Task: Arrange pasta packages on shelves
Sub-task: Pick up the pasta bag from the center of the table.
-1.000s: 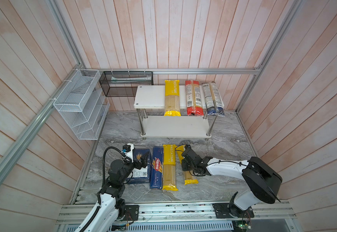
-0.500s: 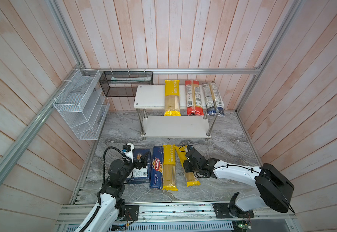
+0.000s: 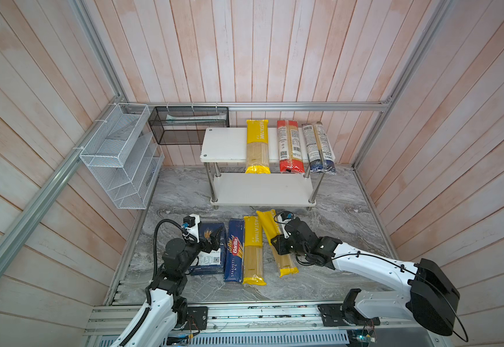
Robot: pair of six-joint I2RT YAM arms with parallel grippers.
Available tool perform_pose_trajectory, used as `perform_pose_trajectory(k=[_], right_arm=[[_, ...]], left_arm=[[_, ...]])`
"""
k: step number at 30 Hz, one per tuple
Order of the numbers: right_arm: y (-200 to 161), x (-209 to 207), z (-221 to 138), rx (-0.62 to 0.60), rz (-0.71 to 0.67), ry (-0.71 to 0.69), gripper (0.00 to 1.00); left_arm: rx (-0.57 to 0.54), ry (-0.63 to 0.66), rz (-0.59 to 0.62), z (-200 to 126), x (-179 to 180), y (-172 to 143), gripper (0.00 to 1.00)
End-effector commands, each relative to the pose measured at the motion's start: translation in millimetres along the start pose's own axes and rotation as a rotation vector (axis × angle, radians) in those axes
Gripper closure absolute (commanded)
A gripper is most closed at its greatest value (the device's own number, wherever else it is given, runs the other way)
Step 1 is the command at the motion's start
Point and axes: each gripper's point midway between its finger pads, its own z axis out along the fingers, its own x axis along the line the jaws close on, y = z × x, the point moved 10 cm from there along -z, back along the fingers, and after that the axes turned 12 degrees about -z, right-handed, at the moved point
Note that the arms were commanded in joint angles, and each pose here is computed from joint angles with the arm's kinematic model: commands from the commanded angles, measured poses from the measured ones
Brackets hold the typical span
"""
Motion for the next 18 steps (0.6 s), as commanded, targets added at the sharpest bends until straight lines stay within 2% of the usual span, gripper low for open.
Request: perform_pose_trajectory(k=[1, 8, 13, 18], right_arm=[[52, 32, -35, -0.217, -0.048, 0.147, 1.0], [83, 63, -49, -0.256, -0.125, 0.229, 1.0], [94, 85, -53, -0.276, -0.171, 0.269, 1.0], [110, 102, -58, -0.297, -0.207, 0.307, 1.0]], left_arm=[[-0.028, -0.006, -0.012, -3, -2, 4, 0.0], [-0.004, -0.045, -0.072, -4, -4, 1, 0.0], [-0.009, -0.116, -0.049, -4, -5, -7, 0.0], [-0.002, -0.122, -0.04, -3, -6, -7, 0.0]])
